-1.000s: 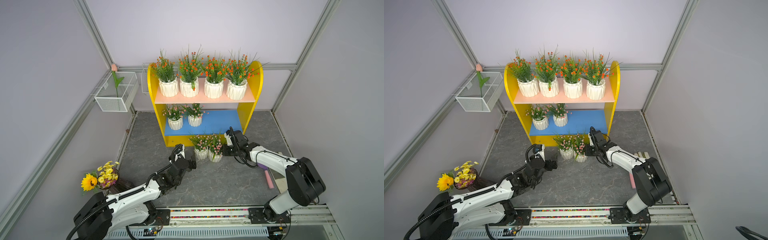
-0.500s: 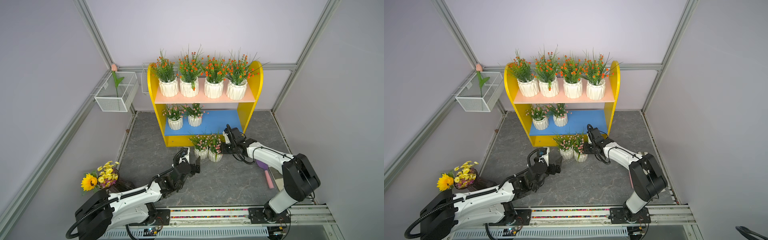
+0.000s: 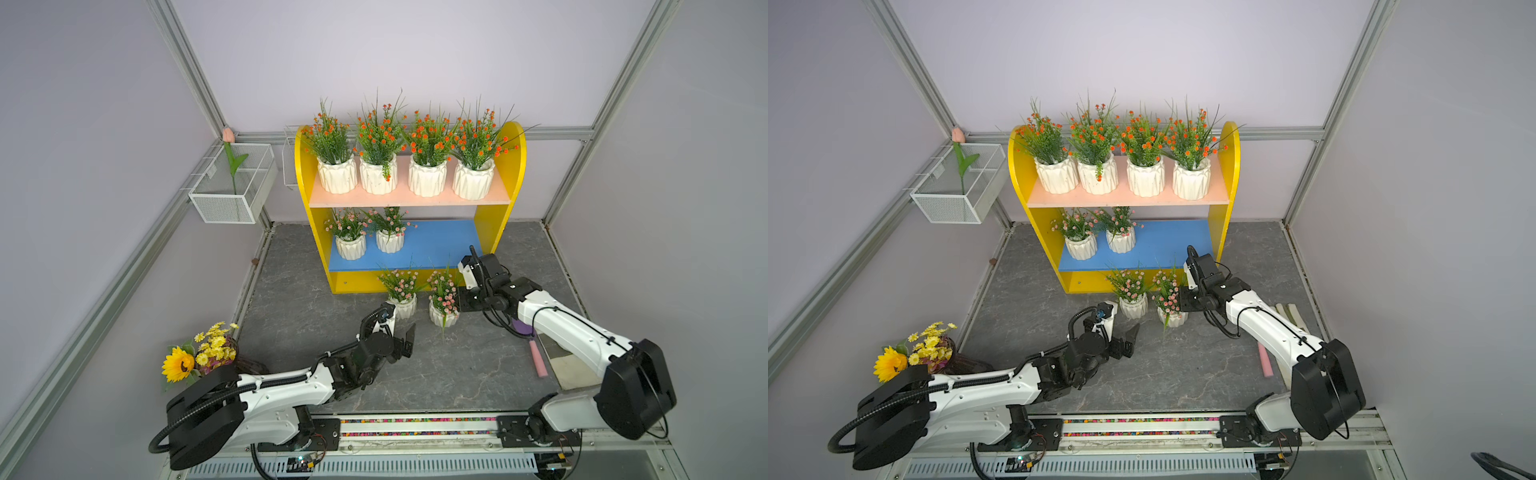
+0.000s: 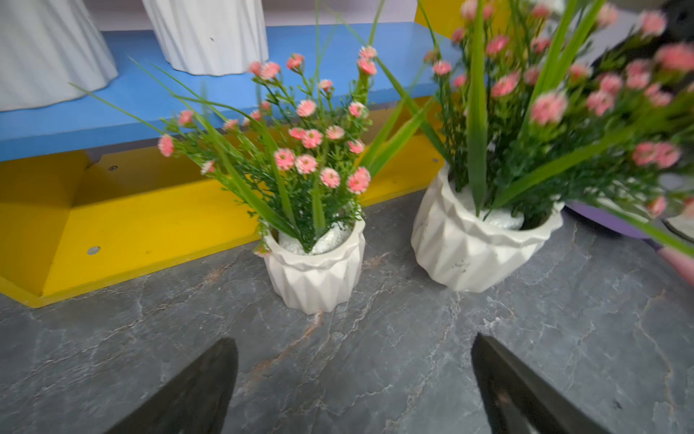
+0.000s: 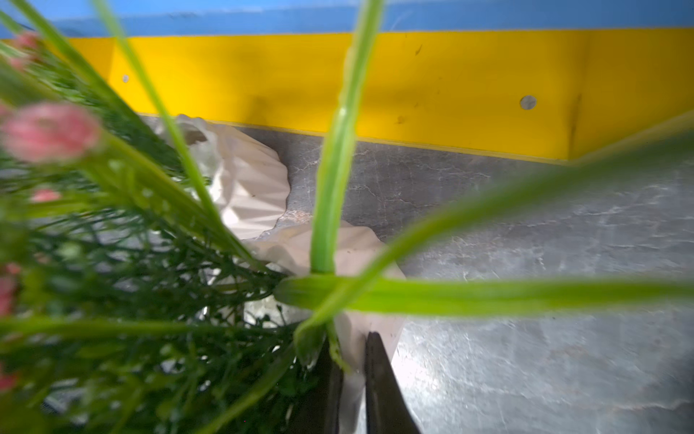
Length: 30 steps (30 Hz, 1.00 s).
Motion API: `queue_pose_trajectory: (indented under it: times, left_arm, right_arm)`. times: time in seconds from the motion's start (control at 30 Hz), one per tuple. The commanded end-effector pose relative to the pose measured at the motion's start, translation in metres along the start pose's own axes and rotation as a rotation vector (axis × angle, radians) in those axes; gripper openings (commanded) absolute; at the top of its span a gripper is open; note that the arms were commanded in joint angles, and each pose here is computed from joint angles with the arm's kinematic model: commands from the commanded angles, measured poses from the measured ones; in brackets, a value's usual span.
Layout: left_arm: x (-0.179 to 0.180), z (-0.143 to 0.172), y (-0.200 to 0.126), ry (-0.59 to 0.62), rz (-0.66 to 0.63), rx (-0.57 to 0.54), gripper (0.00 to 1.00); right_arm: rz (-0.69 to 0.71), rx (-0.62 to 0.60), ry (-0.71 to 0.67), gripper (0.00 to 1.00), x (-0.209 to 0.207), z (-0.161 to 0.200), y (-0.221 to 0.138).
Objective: Place the baby's breath potted plants on the rack by color
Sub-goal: Pick up the baby's breath potted plant from the center of the board.
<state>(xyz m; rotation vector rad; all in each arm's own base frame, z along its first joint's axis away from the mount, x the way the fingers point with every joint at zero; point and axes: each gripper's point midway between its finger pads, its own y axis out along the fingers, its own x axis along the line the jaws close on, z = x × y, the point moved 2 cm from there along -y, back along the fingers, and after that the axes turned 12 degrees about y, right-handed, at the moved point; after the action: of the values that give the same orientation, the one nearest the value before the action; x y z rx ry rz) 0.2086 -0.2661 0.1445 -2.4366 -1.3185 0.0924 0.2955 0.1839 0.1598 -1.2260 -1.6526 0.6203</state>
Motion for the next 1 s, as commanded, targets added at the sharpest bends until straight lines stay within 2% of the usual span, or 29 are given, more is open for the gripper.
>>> queue_pose_trajectory:
  times: [0.0,0.2,0.47,0.73,0.97]
  left_arm:
    - [-0.019,-0.011,0.005,0.017,0.051,-0.045,1.00]
    - [-0.064,-0.014,0.012,0.097,0.147,-0.093,1.00]
    - [-0.111,-0.036,0.024,0.125,0.275,-0.158,1.00]
    - [-0.134,-0.046,0.036,0.143,0.329,-0.176,1.00]
    - [-0.138,-0.044,0.041,0.144,0.330,-0.178,1.00]
  right_arm:
    - [-0.070,-0.006,-0.024,0.13,0.008,0.001,-0.022]
    - [-0.119,0.018,-0.032,0.12,0.011,0.012,-0.042]
    - [-0.223,0.054,-0.005,0.13,0.018,0.033,-0.056]
    - [-0.309,0.076,0.019,0.13,0.024,0.049,-0.069]
    - [-0.377,0.097,0.029,0.13,0.031,0.059,-0.080]
